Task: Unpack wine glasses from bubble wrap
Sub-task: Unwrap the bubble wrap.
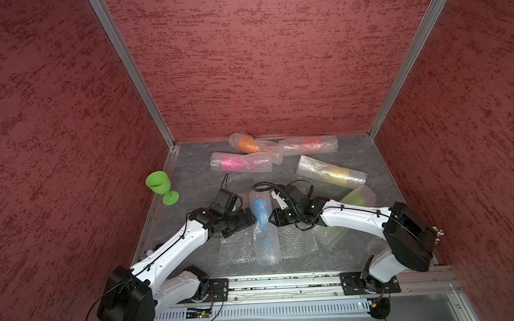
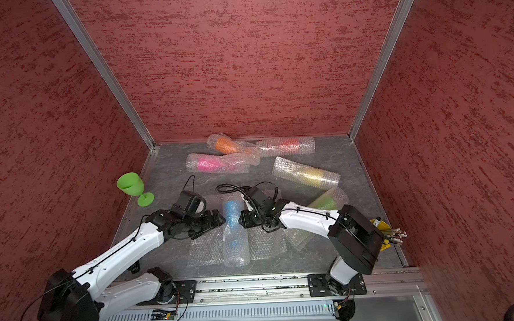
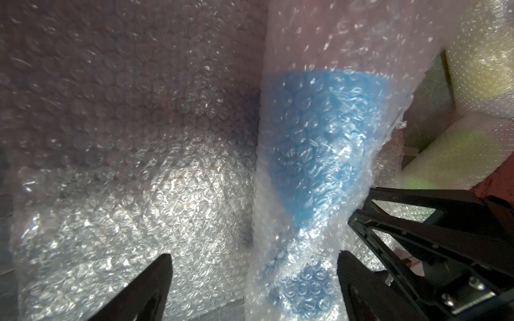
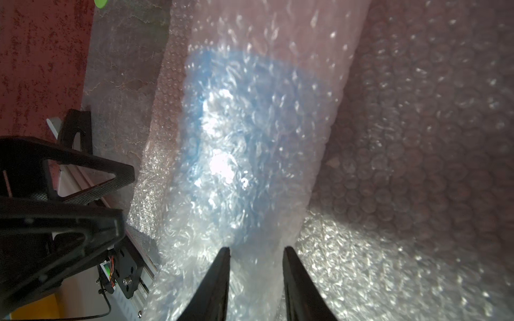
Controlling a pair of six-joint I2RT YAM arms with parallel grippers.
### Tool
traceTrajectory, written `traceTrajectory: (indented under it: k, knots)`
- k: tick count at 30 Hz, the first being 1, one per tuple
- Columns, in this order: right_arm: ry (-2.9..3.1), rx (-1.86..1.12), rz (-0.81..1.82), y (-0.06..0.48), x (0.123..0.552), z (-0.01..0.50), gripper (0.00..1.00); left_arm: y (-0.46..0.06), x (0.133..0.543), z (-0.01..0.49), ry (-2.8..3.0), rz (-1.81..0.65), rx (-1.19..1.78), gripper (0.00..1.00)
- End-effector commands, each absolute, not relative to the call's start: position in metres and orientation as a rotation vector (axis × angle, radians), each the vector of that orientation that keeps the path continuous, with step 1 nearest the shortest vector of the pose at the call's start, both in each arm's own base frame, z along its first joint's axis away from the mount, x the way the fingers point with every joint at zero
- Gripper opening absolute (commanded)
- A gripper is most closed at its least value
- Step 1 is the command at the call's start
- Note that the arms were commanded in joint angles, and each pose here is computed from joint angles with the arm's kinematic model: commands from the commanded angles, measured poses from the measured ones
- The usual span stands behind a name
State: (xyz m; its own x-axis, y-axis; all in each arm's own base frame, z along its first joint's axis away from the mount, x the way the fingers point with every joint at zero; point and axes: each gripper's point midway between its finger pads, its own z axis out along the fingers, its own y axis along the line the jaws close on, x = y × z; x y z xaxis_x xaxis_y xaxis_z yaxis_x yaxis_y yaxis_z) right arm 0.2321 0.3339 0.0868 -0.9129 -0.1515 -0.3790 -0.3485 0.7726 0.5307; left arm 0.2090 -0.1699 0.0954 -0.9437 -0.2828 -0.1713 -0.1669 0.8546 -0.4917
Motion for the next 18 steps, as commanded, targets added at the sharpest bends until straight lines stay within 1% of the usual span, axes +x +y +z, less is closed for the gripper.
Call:
traceTrajectory:
  k: [1,8,15,18]
  knots:
    - [2.595,-0.371,0.888,0.330,0.239,0.097,0.34,-0.176,0.216,0.091,2.772,-0.706,-0.339,0.93]
    - [2.578,-0.348,0.900,0.324,0.241,0.102,0.33,-0.200,0.225,0.090,2.758,-0.746,-0.257,0.87]
    - [2.548,-0.371,0.915,0.326,0.242,0.115,0.35,-0.214,0.224,0.088,2.772,-0.783,-0.213,0.82]
    - [2.543,-0.380,0.917,0.327,0.243,0.118,0.39,-0.215,0.225,0.088,2.773,-0.785,-0.210,0.81]
